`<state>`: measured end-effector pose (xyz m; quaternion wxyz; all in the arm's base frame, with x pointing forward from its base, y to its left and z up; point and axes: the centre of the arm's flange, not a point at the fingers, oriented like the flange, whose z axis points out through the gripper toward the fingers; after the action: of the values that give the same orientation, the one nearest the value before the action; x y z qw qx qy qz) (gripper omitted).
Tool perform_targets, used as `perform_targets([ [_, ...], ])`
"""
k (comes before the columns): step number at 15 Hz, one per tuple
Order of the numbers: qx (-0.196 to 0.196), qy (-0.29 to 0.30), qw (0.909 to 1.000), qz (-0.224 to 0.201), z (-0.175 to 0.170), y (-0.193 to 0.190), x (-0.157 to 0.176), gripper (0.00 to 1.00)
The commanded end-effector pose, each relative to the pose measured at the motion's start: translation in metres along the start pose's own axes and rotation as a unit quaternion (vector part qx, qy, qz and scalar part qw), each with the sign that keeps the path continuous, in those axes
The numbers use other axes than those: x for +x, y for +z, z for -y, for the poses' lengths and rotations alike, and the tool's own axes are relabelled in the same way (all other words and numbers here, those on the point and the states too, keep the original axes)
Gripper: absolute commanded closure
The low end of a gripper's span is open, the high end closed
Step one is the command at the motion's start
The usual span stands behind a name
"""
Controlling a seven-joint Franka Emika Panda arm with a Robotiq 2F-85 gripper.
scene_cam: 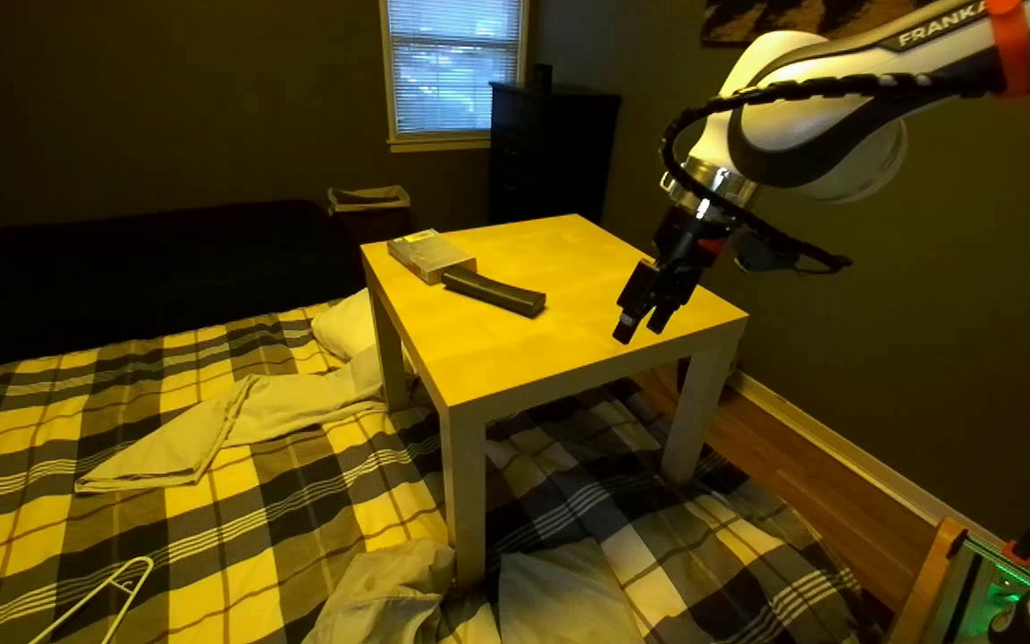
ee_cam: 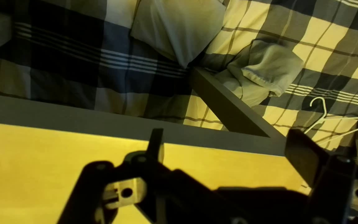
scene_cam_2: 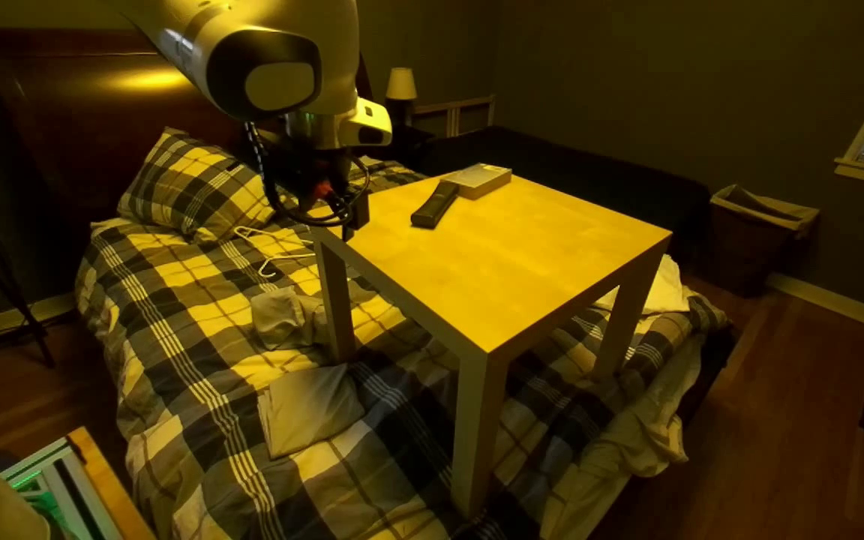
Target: Flip the remote control over
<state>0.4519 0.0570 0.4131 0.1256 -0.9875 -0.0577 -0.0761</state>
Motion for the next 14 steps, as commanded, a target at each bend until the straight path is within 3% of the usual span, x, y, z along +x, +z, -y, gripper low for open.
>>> perform_targets([
  [1,0.004,0.041,0.9985,0.036,0.0,0.054,0.047,0.0],
  [3,-0.001,0.061,0.9966,0.056,0.004,0.075,0.069,0.0],
  [5,0.015,0.05,0.9978,0.042,0.011,0.079,0.086,0.0],
  [6,-0.001,0.042,0.998,0.048,0.007,0.072,0.055,0.0],
  [9,0.007,0.043,0.9981,0.043,0.013,0.079,0.076,0.0],
  [14,0.008,0.045,0.9981,0.041,0.011,0.078,0.078,0.0],
])
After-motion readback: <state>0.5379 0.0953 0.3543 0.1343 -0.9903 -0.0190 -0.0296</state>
